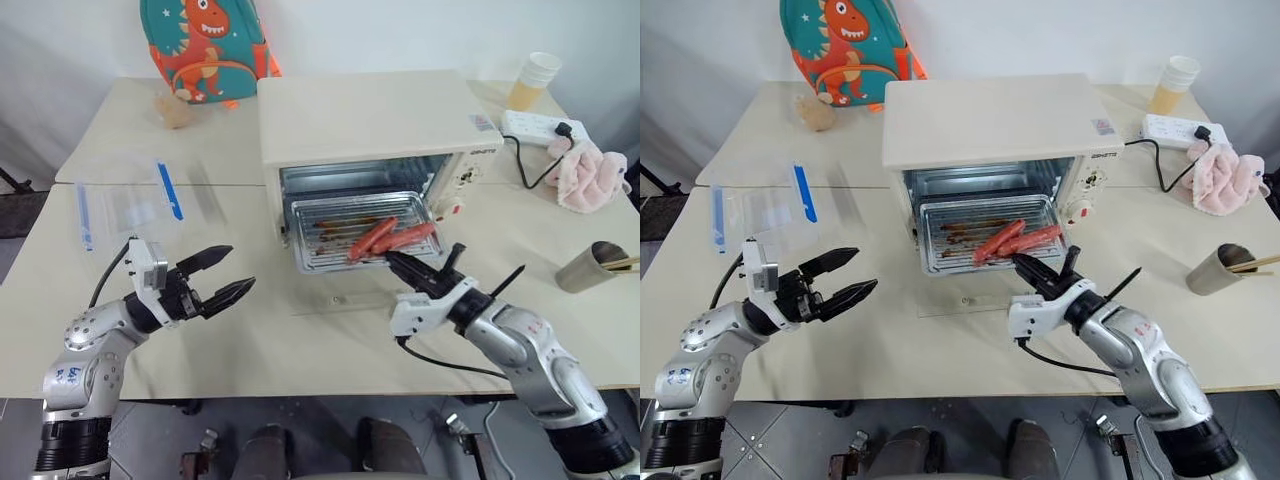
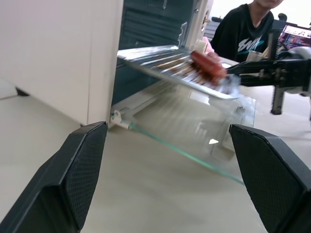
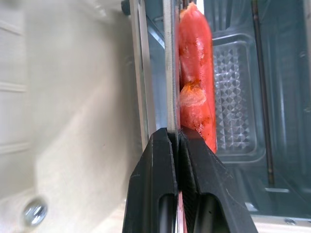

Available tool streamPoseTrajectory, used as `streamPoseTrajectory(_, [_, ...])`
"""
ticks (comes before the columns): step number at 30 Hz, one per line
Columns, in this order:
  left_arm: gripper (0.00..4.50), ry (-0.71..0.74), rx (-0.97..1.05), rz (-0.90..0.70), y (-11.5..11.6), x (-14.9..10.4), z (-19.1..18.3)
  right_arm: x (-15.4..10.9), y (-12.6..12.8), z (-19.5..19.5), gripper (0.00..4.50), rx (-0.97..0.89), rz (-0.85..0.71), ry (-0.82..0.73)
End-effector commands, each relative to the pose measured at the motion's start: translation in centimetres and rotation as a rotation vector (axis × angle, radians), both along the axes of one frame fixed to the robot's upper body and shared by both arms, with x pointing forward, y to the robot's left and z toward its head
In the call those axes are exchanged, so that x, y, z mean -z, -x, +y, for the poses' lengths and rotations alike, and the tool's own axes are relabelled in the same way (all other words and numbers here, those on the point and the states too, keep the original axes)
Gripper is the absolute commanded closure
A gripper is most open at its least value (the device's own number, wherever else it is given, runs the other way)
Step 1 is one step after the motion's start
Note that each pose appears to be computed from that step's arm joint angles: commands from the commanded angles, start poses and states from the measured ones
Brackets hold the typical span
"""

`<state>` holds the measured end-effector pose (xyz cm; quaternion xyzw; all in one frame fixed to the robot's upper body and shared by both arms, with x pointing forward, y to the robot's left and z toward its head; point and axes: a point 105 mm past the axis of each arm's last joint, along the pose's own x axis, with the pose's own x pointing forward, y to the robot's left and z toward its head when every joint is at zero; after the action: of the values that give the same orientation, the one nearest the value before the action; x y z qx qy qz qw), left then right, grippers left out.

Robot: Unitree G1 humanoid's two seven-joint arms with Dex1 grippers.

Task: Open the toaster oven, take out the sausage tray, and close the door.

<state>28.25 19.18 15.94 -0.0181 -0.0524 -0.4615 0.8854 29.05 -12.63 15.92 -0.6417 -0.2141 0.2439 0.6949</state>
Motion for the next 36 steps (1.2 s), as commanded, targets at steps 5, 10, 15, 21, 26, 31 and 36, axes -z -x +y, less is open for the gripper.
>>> streamPoseTrajectory(5, [0.12,0.196,0.101,0.259,0.2,-1.2,-1.2,-1.7,2.1,-0.6,4.5,-0.048,-0.084,-0.001])
streamPoseTrajectory(10, [0.12,0.307,0.184,0.687,-0.4,-0.7,-4.6,-1.7,2.5,-0.2,4.5,-0.066,-0.083,0.0])
streamPoseTrajectory(15, [0.12,0.392,0.293,0.853,-0.3,-1.4,-7.7,-1.8,2.5,0.2,4.5,-0.081,-0.081,-0.002])
streamPoseTrajectory(21, [0.12,0.533,0.252,0.928,-2.1,-1.8,-10.1,-1.7,2.9,1.2,4.5,-0.149,-0.063,0.012])
streamPoseTrajectory(26, [1.25,0.606,0.244,0.98,-2.8,-2.3,-11.4,-1.4,3.2,1.8,4.5,-0.188,-0.029,0.01])
streamPoseTrajectory(31, [2.75,0.603,0.263,1.031,-2.2,-2.3,-11.7,-1.6,2.9,1.4,4.5,-0.169,-0.032,0.009])
streamPoseTrajectory(36, [4.11,0.624,0.276,1.052,-2.0,-2.2,-11.6,-1.8,2.8,1.3,4.5,-0.168,-0.043,0.016])
